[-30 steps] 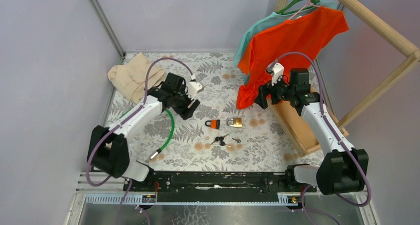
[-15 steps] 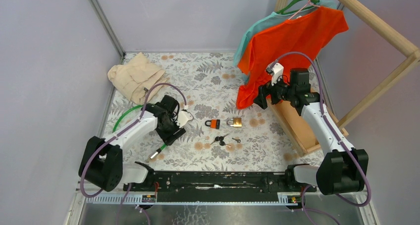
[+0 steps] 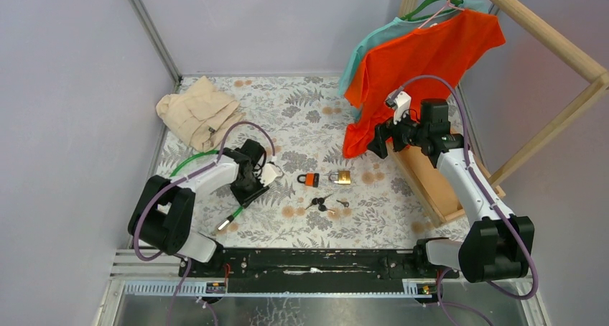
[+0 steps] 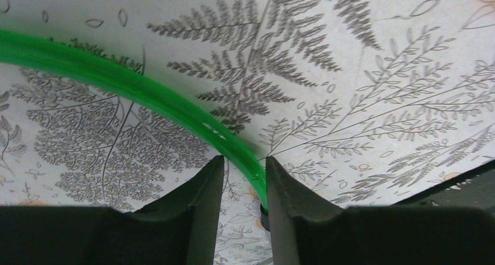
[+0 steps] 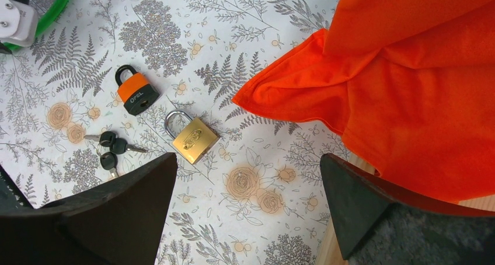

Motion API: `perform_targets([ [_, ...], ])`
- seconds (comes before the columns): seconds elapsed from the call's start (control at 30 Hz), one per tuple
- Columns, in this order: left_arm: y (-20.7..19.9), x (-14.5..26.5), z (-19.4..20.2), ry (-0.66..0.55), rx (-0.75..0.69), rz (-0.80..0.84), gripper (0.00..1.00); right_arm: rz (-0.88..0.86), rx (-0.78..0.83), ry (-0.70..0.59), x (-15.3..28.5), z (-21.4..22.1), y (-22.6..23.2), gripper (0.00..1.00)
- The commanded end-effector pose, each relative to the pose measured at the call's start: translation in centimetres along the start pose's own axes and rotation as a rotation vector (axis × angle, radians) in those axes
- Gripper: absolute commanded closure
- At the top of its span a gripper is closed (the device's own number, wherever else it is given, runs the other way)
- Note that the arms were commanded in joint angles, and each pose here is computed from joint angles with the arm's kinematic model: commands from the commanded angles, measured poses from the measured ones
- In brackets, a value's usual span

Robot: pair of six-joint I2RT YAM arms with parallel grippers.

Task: Lock with the key
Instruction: Adjust the lock at the center of the board.

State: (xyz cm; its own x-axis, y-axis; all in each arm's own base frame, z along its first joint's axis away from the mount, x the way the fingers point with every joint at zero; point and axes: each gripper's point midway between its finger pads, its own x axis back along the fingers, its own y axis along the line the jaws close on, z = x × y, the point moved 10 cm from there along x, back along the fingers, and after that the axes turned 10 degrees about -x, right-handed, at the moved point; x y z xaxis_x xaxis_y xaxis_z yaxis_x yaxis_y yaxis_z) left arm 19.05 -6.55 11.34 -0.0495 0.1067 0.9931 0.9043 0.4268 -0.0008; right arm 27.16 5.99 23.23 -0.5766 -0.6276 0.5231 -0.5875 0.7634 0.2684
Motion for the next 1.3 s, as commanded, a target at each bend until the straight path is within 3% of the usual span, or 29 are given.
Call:
perform_targets([
  [0.0,-0.5,0.4,-1.1,-0.074,-0.087,0.031,0.64,-0.028,0.023,-0.024,0.1,-0.4,0.0,0.01],
  [0.13,-2.1,-0.2,-1.2,-0.049,-0.187,0.045,0.74,-0.031,0.021,-0.022,0.1,-0.3,0.1,0.01],
  [0.3,-3.5,-0.5,-1.4,0.007,-0.291,0.031,0.8,-0.036,0.023,-0.025,0.2,-0.4,0.1,0.01],
  [0.57,-5.8,0.4,-1.2,-0.008,-0.463,0.072,0.82,-0.049,0.013,-0.011,-0.1,-0.1,0.0,0.01],
  [0.7,-6.4,0.7,0.4,0.081,-0.585,0.065,0.81,-0.052,0.009,-0.004,-0.3,0.0,-0.1,0.01],
  [0.77,-6.1,0.8,1.3,0.138,-0.634,0.037,0.79,-0.056,0.006,0.0,-0.4,0.1,-0.1,0.01],
  [0.87,-5.9,1.2,1.3,0.147,-0.653,0.009,0.68,-0.058,0.001,0.004,-0.5,0.1,-0.1,0.01],
  [1.1,-5.7,2.8,-3.6,-0.127,-0.461,0.008,0.45,-0.068,-0.005,0.011,-0.7,0.3,-0.2,0.01],
  [1.27,-4.4,1.7,-5.9,-0.179,-0.275,-0.01,0.38,-0.073,-0.005,0.009,-0.7,0.2,-0.1,0.01],
])
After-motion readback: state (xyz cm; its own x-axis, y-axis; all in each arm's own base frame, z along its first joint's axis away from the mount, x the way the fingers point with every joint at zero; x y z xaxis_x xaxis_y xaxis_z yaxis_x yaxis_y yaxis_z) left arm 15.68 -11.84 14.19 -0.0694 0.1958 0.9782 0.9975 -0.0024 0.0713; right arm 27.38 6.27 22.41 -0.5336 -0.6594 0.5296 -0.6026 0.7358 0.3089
